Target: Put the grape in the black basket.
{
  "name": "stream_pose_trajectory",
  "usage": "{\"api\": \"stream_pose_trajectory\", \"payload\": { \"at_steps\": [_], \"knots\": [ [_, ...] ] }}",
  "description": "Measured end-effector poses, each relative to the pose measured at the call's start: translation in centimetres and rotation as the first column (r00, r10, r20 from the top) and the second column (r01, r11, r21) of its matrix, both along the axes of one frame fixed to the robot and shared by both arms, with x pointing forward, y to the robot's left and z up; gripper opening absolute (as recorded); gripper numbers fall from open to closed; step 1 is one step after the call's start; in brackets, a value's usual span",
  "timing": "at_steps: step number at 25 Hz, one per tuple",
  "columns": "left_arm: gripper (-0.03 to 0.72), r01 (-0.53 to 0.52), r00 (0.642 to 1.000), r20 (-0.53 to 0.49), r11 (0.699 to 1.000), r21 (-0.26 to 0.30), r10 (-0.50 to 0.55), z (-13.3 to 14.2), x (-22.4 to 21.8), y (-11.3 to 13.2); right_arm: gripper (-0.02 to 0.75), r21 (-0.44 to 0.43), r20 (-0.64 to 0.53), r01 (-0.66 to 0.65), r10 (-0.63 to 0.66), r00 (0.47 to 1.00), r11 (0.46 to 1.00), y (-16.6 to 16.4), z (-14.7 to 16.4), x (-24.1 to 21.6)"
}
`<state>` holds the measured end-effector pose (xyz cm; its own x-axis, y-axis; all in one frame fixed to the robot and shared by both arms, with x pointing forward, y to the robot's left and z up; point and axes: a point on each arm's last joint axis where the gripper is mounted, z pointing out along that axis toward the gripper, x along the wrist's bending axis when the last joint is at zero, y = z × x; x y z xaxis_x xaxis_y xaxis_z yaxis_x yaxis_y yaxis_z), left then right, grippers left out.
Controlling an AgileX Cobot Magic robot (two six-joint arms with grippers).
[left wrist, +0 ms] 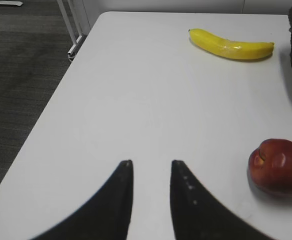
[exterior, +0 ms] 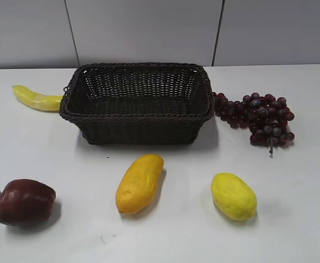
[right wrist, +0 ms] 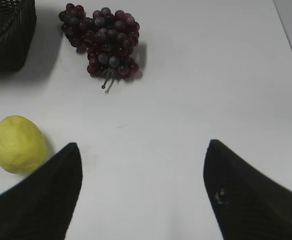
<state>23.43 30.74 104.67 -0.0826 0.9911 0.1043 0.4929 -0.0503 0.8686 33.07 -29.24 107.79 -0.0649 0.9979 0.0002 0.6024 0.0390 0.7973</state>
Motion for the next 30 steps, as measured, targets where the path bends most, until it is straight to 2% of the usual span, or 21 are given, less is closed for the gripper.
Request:
{"api": "stream_pose_trajectory", "payload": {
  "at_steps": [8, 19, 26, 30],
  "knots": [
    [0.228, 0.000, 1.000, 0.000, 1.000, 0.000, 0.000, 0.0, 0.0, 0.0, 0.574, 0.014, -0.177, 0.000, 0.002, 0.984, 1.000, 0.7, 0.1, 6.8],
    [0.228, 0.000, 1.000, 0.000, 1.000, 0.000, 0.000, 0.0, 0.0, 0.0, 0.512, 0.086, -0.346, 0.023, 0.008, 0.938, 0.996, 1.9, -1.4, 15.7],
    [0.228, 0.000, 1.000, 0.000, 1.000, 0.000, 0.000, 0.0, 0.0, 0.0, 0.538, 0.085, -0.390, 0.034, 0.002, 0.921, 0.996, 2.3, -3.6, 21.2],
    [0.228, 0.000, 1.000, 0.000, 1.000, 0.000, 0.000, 0.0, 0.0, 0.0, 0.556, 0.077, -0.445, 0.041, -0.002, 0.896, 0.996, 2.5, -6.3, 23.8]
  ]
}}
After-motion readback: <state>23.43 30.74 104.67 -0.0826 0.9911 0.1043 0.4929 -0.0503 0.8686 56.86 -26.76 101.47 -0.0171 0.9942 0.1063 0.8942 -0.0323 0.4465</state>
